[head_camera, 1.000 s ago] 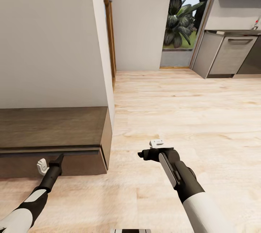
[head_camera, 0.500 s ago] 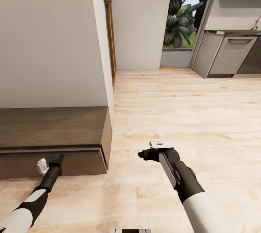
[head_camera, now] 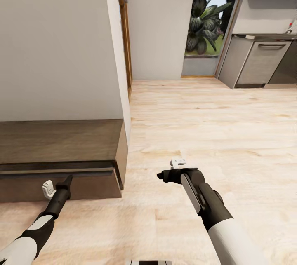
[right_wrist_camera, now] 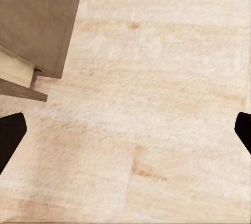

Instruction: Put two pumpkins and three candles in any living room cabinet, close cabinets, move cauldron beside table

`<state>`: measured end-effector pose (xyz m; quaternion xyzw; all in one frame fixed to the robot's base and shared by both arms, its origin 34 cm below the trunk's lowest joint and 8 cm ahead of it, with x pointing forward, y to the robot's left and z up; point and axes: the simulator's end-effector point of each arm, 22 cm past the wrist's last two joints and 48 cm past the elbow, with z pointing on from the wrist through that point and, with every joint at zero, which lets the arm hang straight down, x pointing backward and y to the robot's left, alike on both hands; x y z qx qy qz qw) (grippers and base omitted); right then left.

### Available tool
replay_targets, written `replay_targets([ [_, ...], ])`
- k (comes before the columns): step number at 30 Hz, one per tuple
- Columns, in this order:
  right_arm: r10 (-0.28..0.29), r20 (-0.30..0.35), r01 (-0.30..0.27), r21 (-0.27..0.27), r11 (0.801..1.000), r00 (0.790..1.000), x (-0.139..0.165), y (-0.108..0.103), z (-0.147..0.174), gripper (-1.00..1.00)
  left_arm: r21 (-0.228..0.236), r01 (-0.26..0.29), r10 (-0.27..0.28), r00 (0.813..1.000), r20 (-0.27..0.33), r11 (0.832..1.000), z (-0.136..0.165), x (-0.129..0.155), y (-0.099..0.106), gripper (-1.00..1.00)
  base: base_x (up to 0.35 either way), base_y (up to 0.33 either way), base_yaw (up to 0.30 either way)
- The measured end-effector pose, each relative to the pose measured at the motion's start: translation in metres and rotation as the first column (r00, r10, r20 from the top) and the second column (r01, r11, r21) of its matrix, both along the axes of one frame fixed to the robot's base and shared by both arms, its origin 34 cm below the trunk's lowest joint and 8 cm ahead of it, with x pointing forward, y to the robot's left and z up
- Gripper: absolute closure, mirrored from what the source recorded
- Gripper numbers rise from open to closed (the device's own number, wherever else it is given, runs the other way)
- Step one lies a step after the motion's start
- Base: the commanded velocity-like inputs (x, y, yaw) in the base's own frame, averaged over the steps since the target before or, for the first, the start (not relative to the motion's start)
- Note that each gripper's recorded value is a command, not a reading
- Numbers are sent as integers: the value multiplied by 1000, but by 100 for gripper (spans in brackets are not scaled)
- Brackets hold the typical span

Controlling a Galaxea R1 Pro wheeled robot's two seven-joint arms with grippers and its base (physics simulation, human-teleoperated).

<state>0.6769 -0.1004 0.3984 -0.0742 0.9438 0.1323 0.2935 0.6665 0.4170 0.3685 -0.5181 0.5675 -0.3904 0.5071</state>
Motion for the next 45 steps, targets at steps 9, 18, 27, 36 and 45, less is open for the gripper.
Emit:
replay_targets([
  [9, 0, 0, 0, 0, 1000, 1000, 0, 0, 0, -100, 0, 3, -3, 1000, 0, 1000, 0, 0, -1, 100, -145, 0, 0],
  [18, 0, 0, 0, 0, 1000, 1000, 0, 0, 0, -100, 2, 8, -8, 1000, -1, 1000, 0, 0, -2, 100, -200, 0, 0],
  [27, 0, 1, 0, 0, 1000, 1000, 0, 0, 0, -100, 2, 10, -10, 1000, -1, 1000, 0, 1, -2, 100, -109, 0, 0],
  [36, 0, 0, 0, 0, 1000, 1000, 0, 0, 0, -100, 0, 8, -8, 1000, 3, 1000, 0, 0, -2, 100, -8, 0, 0],
  [45, 0, 1, 0, 1, 1000, 1000, 0, 0, 0, -100, 3, 10, -10, 1000, -1, 1000, 0, 1, -2, 100, -29, 0, 0],
])
